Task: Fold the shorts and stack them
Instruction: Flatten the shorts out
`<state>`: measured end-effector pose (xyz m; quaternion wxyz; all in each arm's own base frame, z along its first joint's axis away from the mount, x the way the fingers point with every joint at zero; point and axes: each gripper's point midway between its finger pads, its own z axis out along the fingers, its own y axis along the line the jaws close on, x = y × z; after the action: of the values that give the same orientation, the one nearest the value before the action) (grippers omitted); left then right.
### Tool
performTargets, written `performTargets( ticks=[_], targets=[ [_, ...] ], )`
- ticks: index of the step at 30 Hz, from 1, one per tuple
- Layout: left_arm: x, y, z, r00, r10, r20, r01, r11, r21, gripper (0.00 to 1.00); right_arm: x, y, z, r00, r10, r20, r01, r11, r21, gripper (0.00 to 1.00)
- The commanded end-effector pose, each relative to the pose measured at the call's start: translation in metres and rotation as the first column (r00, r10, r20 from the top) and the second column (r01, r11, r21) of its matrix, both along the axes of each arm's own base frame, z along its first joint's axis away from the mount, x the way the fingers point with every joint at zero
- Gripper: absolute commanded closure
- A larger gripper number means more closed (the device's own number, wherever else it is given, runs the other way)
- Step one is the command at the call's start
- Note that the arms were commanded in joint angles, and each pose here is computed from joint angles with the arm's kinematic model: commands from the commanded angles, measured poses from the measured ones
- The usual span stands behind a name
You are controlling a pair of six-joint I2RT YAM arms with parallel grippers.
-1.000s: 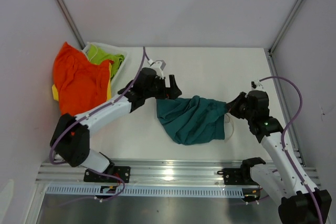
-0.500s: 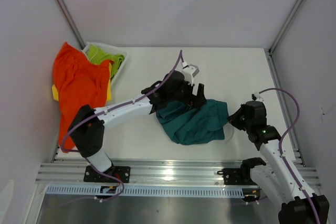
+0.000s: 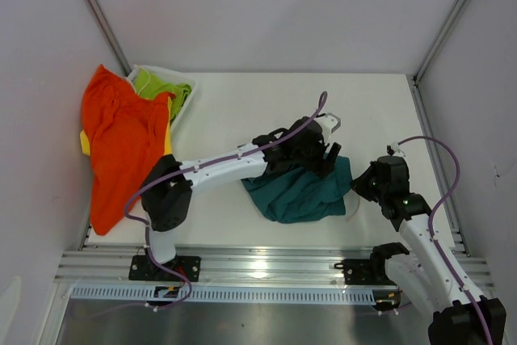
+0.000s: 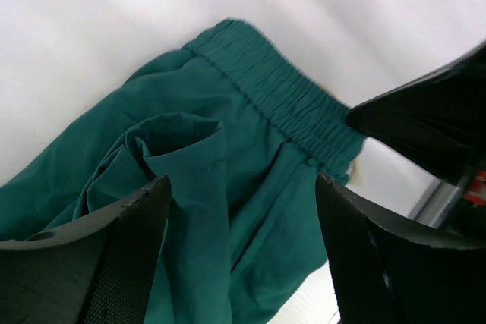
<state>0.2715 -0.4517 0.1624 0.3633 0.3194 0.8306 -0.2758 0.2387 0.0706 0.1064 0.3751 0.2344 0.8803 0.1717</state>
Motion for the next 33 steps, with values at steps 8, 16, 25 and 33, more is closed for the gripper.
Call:
performTargets(
  ticks=[8,16,25,33],
  targets=[
    [0.026,0.003,-0.027,0.996,0.094,0.010,-0.094,0.988,0.123,0.25,0.006,-0.001,0.009,0.999,-0.021,0.040,0.021,1.000,0.019,1.00],
    [0.035,0.010,-0.018,0.986,0.159,0.040,-0.163,0.979,0.126,0.98,0.006,-0.002,0.008,0.999,-0.022,0.040,0.021,1.000,0.015,1.00],
    [0.111,0.167,0.072,0.789,0.612,-0.062,-0.614,0.789,-0.021,1.00,0.039,0.007,0.059,0.991,-0.002,0.134,-0.007,0.998,0.064,1.00],
    [0.092,0.349,0.112,0.390,0.919,-0.048,-0.911,0.379,-0.161,1.00,0.054,0.014,0.089,0.983,0.044,0.180,-0.057,0.996,0.068,1.00]
  ],
)
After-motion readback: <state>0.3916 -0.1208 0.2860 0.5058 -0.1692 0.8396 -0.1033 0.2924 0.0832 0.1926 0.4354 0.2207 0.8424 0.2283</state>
